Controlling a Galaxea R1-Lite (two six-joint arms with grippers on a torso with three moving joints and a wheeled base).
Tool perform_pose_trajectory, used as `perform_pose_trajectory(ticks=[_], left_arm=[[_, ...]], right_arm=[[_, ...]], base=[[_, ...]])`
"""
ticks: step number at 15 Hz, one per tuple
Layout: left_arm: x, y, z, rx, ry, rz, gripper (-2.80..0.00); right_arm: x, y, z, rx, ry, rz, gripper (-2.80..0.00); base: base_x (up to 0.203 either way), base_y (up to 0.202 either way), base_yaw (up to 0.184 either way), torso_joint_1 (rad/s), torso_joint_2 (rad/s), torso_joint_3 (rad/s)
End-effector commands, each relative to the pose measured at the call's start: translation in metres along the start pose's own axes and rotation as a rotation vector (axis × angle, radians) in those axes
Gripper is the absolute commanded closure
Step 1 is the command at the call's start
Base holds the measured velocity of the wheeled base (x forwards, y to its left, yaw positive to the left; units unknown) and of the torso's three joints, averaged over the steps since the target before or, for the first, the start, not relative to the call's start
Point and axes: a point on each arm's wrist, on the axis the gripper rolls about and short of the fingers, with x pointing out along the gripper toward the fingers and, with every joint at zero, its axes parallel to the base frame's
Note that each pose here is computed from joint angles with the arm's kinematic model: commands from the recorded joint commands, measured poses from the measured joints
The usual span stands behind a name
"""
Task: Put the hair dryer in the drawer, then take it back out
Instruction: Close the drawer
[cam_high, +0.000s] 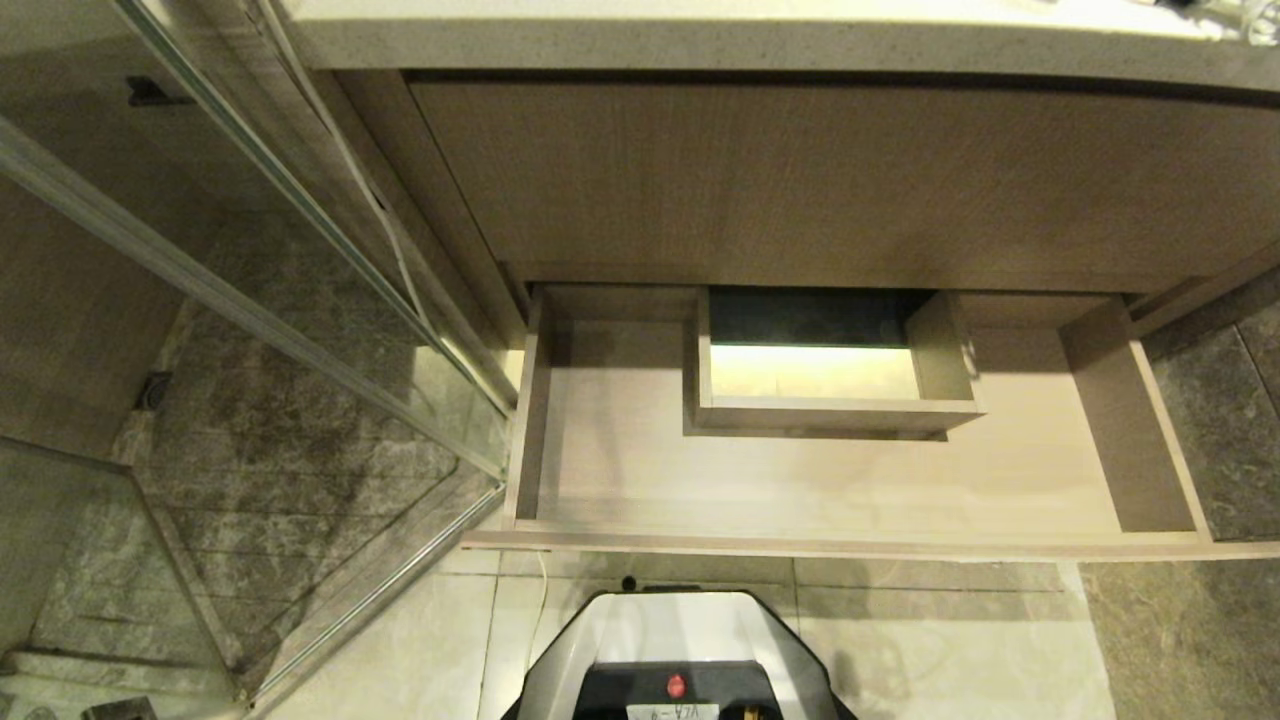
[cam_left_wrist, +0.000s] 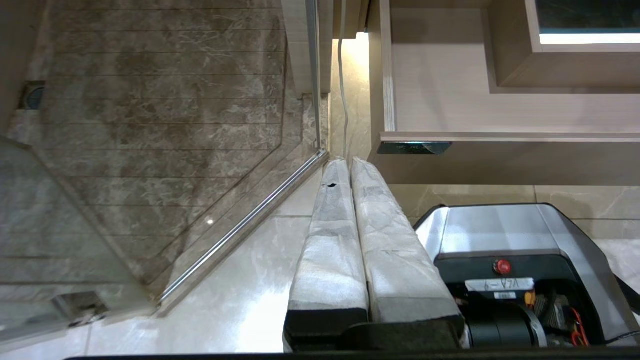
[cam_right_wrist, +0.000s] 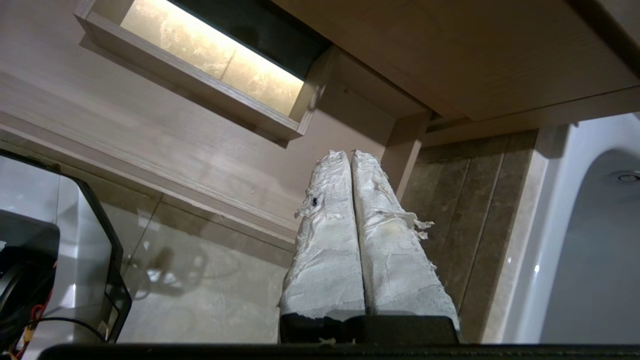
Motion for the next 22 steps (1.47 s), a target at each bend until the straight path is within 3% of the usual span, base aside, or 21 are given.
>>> perform_pose_trajectory(ticks=[1,6,10,15,22], left_arm=[[0.000,0.000,0.000,-0.001,0.000,0.000,0.00],[0.000,0.000,0.000,-0.001,0.000,0.000,0.00],[0.000,0.000,0.000,-0.001,0.000,0.000,0.00],[0.000,0.000,0.000,-0.001,0.000,0.000,0.00],[0.000,0.000,0.000,-0.001,0.000,0.000,0.00]], right_arm=[[-0.001,0.002,-0.003,-0.012,0.004,0.006,0.00],[-0.009,0.010,-0.006,-0.051,0.003,0.008,0.00],[-0.009,0.008,-0.003,-0.075,0.000,-0.033,0.00],[-0.010,0.012,-0.011,-0.056,0.060,-0.083,0.00],[-0.009,0.019,-0.023,-0.024,0.120,-0.054,0.00]], base=[[0.000,0.000,0.000,-0.351,0.54,0.183],[0.000,0.000,0.000,-0.334,0.47,0.148],[0.000,0.000,0.000,-0.092,0.41,0.277],[0.000,0.000,0.000,-0.042,0.40,0.345],[0.000,0.000,0.000,-0.049,0.38,0.333]])
